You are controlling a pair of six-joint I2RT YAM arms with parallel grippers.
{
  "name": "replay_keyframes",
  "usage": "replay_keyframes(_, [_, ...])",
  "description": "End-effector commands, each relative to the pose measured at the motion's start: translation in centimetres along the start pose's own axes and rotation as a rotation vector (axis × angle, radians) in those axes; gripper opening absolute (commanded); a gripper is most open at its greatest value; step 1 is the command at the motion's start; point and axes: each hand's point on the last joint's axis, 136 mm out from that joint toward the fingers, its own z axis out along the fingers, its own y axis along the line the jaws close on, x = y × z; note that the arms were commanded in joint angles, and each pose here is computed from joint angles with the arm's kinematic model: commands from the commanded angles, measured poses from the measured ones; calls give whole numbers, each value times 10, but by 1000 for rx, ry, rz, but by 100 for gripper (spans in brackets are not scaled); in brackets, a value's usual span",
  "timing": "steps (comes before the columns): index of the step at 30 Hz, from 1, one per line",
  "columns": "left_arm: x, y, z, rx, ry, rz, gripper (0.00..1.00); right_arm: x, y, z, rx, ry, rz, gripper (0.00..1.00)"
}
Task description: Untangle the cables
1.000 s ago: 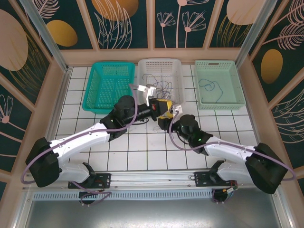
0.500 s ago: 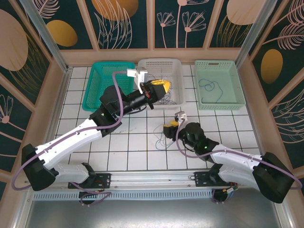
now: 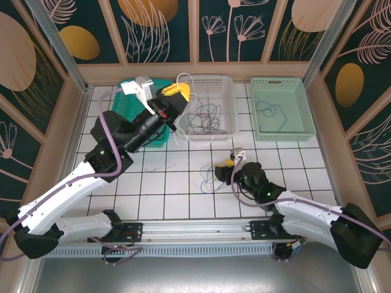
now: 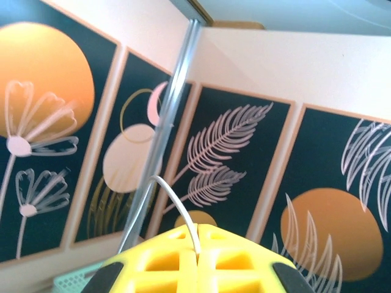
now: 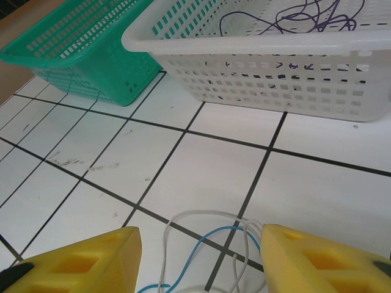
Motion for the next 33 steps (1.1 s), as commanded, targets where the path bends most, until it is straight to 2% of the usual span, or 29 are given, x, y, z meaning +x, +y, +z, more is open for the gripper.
replay_keyframes(1, [-11,12,-5,-91,-18,69,0,-1,-5,-1,18,-8,20,56])
replay_keyframes(10, [1,59,-9,-303,11,152,0,-7,-3,-2,18,-22,17,60])
replay_keyframes(21, [13,143,-18,-488,67,175,0,-9,-7,-7,39,-30,23,60])
replay_keyframes(26, [22,177,-25,-551,96,159,0,-9,-8,-8,36,-27,31,59])
replay_keyframes(33, [54,258,-52,-678,152,48,0,-7,-9,-8,31,-15,35,57])
